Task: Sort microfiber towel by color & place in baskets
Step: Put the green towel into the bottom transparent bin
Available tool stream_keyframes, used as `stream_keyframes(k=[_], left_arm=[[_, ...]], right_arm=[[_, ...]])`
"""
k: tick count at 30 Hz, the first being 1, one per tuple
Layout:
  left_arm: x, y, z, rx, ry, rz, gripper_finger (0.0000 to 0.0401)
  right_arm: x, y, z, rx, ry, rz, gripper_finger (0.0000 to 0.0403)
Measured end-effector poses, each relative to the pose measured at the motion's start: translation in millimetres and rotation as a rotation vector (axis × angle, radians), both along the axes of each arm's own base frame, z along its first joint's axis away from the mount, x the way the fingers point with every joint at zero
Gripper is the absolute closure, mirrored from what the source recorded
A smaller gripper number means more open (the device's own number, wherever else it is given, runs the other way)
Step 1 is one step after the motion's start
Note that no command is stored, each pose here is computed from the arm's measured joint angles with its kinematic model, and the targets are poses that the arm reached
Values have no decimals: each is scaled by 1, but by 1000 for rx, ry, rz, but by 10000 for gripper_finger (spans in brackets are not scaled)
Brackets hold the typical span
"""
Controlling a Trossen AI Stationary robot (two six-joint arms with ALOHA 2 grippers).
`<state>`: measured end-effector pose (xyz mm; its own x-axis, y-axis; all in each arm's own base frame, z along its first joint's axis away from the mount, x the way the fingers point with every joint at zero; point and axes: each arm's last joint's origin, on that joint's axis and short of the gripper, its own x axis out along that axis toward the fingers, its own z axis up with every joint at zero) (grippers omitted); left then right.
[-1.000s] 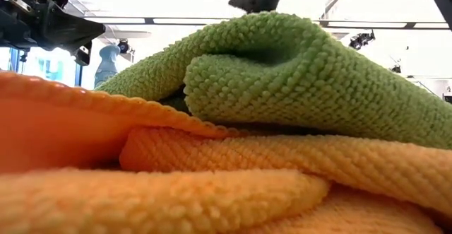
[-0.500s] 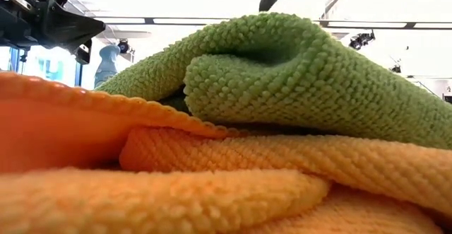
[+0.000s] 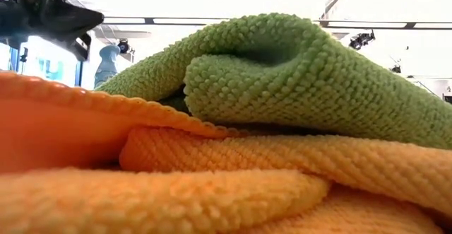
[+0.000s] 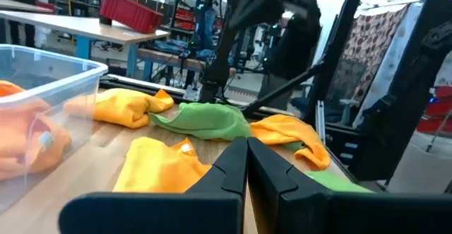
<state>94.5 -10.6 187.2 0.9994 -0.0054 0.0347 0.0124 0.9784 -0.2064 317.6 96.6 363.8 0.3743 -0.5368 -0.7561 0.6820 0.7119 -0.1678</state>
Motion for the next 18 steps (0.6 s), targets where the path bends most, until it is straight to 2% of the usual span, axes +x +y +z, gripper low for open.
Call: stream_keyframes(k=[4,9,12,15,18], left_arm=[[0,1,20,44,84,55,401],[8,0,43,50,302,108,401],[16,-1,57,7,436,151,401],[29,-1,71,-44,551,228,401],[43,-3,86,-152,632,341,401]], right_arm=[[-17,-1,-31,60,-41,-28,403],[-47,-11,-63,216,-272,32,403],[-74,-21,-77,253,-397,80,403],[-102,-32,-87,245,-479,144,403],[-129,-43,-91,246,-523,232,403]])
